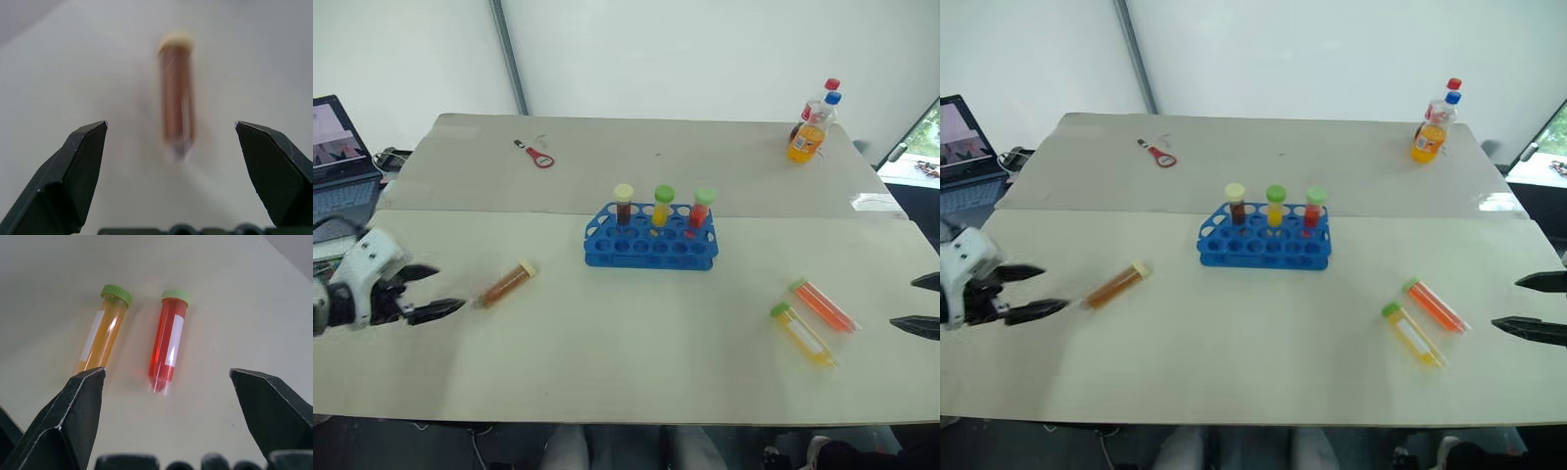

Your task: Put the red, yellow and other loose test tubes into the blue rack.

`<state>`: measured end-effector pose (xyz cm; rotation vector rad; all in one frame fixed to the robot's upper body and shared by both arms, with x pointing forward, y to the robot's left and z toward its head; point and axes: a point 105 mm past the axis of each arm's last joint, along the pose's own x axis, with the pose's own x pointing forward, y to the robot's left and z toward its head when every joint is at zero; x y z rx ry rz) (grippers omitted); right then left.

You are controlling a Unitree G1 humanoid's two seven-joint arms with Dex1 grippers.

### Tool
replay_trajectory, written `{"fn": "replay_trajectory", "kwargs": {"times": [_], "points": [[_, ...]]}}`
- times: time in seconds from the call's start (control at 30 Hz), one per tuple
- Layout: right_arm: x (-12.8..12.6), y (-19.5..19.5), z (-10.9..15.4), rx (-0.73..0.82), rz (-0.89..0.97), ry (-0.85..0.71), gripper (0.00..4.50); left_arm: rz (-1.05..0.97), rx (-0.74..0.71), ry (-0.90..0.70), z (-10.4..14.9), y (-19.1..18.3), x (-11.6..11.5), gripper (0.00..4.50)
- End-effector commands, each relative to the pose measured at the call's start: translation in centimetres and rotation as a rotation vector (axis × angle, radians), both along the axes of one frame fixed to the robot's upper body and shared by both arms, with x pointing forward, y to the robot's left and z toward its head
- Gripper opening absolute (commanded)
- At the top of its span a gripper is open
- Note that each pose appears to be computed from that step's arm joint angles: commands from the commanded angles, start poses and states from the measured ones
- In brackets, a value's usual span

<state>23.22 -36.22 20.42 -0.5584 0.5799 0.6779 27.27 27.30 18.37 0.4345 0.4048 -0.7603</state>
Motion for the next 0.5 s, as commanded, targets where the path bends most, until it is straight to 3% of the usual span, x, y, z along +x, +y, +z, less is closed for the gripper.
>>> {"fn": "replay_trajectory", "kwargs": {"times": [0.03, 0.2, 0.5], "points": [[0.9, 1.8, 1.5, 0.005, 0.037, -0.045, 4.50, -0.210, -0.054, -0.027, 0.6, -7.0, -0.3, 4.46], [3.0, 4.5, 1.5, -0.039, 0.046, -0.061, 4.50, -0.414, -0.121, -0.057, 1.0, -14.5, -0.5, 4.46], [6.3, 5.9, -1.9, -0.134, -0.103, 0.129, 4.50, -0.600, -0.120, -0.078, 0.9, -19.7, -0.7, 4.46]]}}
